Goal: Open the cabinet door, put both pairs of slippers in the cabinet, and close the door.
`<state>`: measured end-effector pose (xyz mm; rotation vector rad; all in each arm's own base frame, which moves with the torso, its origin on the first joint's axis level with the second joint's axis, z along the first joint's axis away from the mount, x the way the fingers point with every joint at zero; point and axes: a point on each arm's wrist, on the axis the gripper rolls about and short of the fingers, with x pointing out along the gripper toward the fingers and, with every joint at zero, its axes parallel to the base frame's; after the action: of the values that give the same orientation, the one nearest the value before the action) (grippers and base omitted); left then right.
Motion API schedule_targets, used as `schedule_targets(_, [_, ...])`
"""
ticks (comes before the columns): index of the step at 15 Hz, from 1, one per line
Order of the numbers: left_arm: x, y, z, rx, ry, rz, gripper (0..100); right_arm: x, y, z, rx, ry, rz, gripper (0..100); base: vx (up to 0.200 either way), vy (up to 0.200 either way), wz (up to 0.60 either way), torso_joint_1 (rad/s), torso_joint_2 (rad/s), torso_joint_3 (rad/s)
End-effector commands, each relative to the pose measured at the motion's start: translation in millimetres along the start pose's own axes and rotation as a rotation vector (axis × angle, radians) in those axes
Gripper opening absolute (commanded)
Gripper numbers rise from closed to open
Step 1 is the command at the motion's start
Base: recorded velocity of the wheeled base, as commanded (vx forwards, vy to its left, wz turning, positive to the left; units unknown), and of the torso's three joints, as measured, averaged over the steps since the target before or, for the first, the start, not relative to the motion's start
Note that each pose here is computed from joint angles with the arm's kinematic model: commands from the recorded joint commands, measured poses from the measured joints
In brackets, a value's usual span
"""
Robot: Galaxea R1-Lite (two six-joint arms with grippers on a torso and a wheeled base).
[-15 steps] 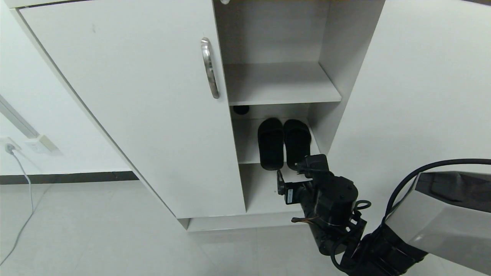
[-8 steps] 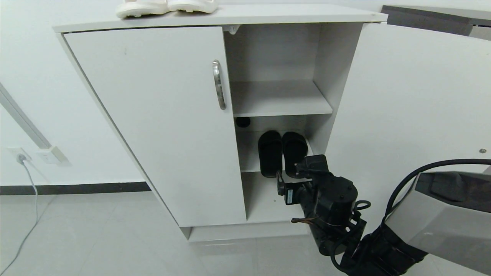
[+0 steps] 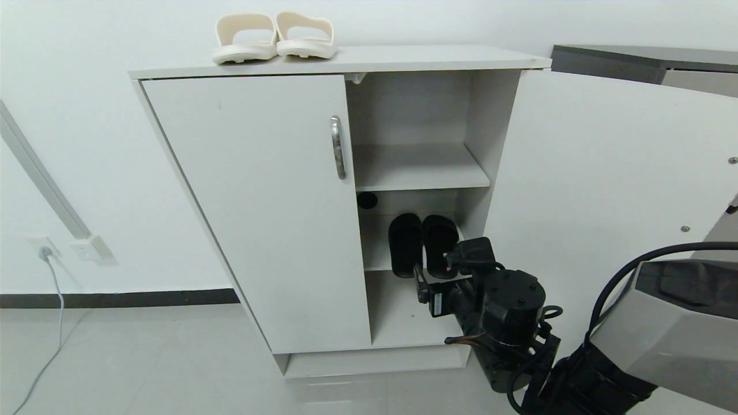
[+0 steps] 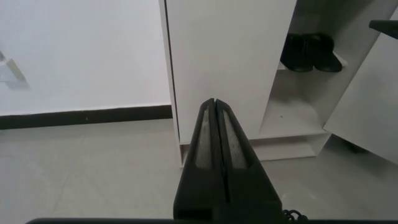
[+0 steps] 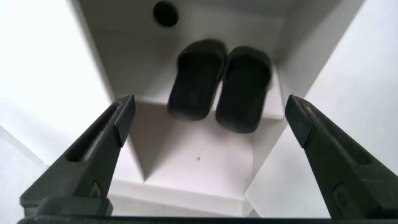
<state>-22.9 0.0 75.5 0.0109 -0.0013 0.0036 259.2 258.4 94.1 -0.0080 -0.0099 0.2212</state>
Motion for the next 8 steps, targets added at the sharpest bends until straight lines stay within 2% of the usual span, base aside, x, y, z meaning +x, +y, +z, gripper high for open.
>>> schedule_targets(1, [0.1, 0.0, 0.0, 0.0, 0.001, 0.001, 0, -2.5, -1.2, 0.2, -0.002, 0.003, 0.006, 100, 0.0, 0.0, 0.0, 0.0, 0.0, 0.0])
schedule_targets(8, [0.1, -0.1, 0.0, -0.003, 0.001, -0.004, 0, -5.9, -1.8, -2.4, -0.008, 0.011, 0.023, 100, 0.0, 0.2, 0.0, 0.004, 0.0, 0.009])
